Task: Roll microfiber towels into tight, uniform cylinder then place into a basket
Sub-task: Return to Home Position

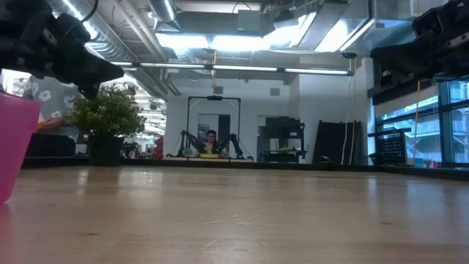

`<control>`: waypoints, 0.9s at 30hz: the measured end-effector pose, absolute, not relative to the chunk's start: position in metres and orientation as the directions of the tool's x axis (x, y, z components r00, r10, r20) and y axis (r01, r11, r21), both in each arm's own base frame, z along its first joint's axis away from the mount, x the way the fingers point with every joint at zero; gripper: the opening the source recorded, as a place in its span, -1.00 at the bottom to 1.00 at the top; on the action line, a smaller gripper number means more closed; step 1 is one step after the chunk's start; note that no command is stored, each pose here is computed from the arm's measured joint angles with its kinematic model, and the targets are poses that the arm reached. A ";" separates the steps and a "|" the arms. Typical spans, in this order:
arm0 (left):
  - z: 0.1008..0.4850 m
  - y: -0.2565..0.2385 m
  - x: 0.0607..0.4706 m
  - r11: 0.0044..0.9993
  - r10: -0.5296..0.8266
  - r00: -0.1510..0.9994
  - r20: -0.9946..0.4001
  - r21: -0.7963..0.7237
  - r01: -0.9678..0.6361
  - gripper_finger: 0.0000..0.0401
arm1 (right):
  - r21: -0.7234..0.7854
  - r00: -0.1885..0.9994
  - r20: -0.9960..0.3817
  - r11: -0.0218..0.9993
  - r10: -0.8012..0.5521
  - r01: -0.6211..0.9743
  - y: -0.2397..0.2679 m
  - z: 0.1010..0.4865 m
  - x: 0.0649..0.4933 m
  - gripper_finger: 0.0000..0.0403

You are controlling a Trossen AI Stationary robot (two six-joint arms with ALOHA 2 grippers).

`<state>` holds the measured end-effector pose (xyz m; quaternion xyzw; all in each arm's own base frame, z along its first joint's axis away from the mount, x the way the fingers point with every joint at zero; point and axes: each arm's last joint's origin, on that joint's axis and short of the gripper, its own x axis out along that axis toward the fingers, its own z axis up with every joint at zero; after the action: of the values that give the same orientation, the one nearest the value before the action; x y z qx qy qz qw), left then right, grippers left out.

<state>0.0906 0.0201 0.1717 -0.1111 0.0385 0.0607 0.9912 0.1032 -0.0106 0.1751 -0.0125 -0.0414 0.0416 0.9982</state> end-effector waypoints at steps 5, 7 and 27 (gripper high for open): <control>0.171 0.021 0.091 0.965 0.142 0.986 -0.091 -0.211 -0.159 -0.91 | -0.028 0.993 0.082 0.996 0.084 -0.082 -0.011 0.175 0.103 -0.87; 0.171 0.021 0.091 0.965 0.143 0.986 -0.091 -0.211 -0.159 -0.92 | -0.027 0.993 0.081 0.996 0.084 -0.082 -0.011 0.175 0.103 -0.87; 0.171 0.021 0.091 0.965 0.144 0.985 -0.092 -0.209 -0.161 -0.91 | -0.028 0.993 0.082 0.996 0.083 -0.081 -0.011 0.175 0.103 -0.86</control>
<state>0.0906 0.0210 0.1715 -0.1083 0.0379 0.0771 0.9904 0.1032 -0.0106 0.1752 -0.0121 -0.0414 0.0410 0.9982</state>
